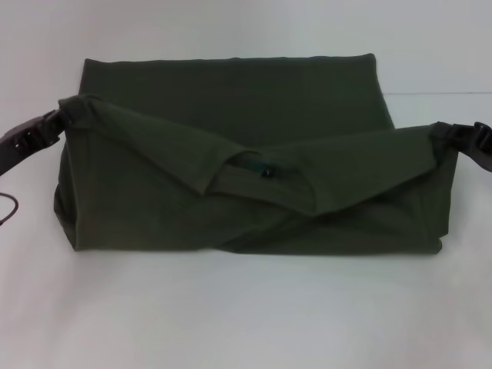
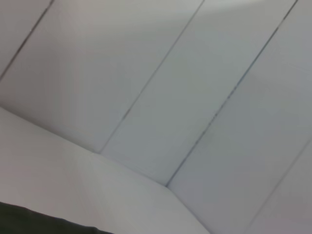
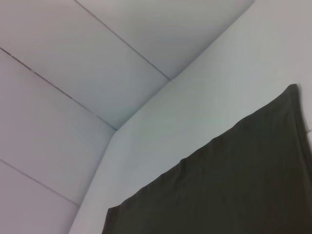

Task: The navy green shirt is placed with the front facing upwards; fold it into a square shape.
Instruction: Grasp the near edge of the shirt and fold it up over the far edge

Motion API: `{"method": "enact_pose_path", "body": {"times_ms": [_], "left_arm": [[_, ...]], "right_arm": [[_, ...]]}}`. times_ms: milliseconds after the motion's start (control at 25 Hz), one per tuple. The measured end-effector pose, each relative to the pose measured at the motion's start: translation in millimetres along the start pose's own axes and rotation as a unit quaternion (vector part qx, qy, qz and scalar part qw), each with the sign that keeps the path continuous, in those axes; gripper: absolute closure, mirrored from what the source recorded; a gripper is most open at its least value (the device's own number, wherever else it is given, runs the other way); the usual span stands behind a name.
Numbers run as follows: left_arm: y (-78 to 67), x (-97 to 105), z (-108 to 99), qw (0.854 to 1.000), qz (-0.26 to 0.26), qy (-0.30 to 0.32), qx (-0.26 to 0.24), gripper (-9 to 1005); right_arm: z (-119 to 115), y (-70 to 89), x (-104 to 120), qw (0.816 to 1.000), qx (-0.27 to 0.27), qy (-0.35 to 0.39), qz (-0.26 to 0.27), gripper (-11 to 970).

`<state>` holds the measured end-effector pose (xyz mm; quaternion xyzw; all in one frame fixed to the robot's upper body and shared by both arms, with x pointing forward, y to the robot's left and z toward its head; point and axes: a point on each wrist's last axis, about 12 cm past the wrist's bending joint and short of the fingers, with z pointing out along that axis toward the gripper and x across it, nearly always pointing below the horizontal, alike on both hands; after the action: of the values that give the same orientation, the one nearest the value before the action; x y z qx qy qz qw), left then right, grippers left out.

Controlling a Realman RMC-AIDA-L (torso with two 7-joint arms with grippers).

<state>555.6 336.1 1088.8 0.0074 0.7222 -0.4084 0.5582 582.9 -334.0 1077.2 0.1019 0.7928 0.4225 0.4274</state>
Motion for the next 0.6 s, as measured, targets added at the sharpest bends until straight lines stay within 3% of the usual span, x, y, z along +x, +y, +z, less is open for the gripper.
{"method": "enact_pose_path", "body": {"times_ms": [600], "left_arm": [[2.0,3,25,0.999,0.026,-0.009,-0.035,938]], "right_arm": [[20,-3.0,4,0.999,0.043,-0.001,0.004,945]]}}
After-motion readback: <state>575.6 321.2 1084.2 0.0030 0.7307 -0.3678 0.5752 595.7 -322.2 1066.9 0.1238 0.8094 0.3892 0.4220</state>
